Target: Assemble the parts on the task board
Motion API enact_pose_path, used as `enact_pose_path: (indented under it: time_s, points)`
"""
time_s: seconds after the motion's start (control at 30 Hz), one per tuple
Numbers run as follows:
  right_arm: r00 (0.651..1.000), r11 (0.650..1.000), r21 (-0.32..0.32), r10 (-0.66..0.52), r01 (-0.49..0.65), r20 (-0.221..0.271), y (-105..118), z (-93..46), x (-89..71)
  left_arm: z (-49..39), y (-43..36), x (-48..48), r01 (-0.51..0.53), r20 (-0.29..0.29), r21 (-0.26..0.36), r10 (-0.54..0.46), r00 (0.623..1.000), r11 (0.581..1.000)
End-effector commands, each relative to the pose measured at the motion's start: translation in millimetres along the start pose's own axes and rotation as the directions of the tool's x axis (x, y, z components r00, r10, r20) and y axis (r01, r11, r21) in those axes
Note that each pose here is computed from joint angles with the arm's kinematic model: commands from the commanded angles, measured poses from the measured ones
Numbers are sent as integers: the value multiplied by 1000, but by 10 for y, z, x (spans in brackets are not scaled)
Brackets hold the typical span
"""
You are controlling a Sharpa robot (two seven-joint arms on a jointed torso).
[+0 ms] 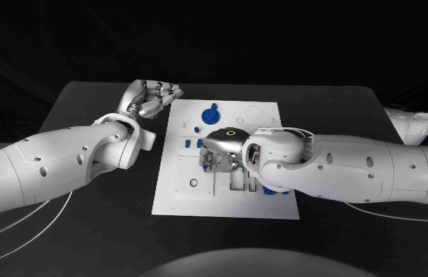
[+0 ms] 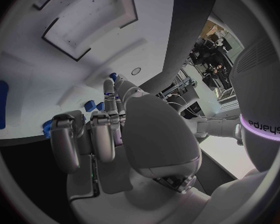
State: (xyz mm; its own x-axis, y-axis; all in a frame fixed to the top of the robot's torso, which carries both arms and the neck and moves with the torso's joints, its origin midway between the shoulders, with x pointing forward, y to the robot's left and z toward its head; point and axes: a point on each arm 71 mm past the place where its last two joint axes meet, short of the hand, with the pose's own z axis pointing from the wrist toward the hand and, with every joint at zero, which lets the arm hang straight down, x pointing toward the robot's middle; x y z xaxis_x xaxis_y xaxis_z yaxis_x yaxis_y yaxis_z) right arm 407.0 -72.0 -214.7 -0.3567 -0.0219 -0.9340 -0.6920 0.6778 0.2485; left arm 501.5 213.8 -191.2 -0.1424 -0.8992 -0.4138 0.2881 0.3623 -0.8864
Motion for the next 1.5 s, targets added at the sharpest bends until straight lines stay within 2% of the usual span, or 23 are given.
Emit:
enact_pose_path:
  time_s: [0.03,0.53,0.8,0.9,0.97,1.1,1.2,1.37,1.43,1.5]
  points:
    - [999,1000,-1,-23,23,-23,3,0,22,3,-19,17,9,-14,14,-9,1000,1000]
    - [999,1000,13,-16,17,-37,-12,-4,33,5,-18,18,9,-14,14,-9,1000,1000]
    - [1000,1000,24,-5,5,-6,-32,-11,12,7,-18,21,10,-15,15,-9,1000,1000]
    - [1000,1000,24,8,-8,27,-45,-25,-10,8,-19,22,10,-15,15,-9,1000,1000]
    - [997,999,19,40,-41,71,-67,-58,-40,8,-19,22,10,-15,15,-9,1000,1000]
    - [979,988,18,150,-154,141,-137,-152,-106,6,-19,20,10,-16,15,-10,1000,1000]
    - [942,961,16,267,-276,201,-235,-254,-211,5,-17,16,9,-14,15,-9,1000,1000]
    - [856,892,16,427,-451,290,-460,-473,-441,6,-14,12,8,-12,14,-8,1000,1000]
    - [842,882,17,445,-472,305,-529,-547,-496,9,-14,14,8,-12,14,-7,1000,1000]
    - [842,884,29,433,-466,321,-611,-645,-547,12,-15,19,7,-12,15,-7,1000,1000]
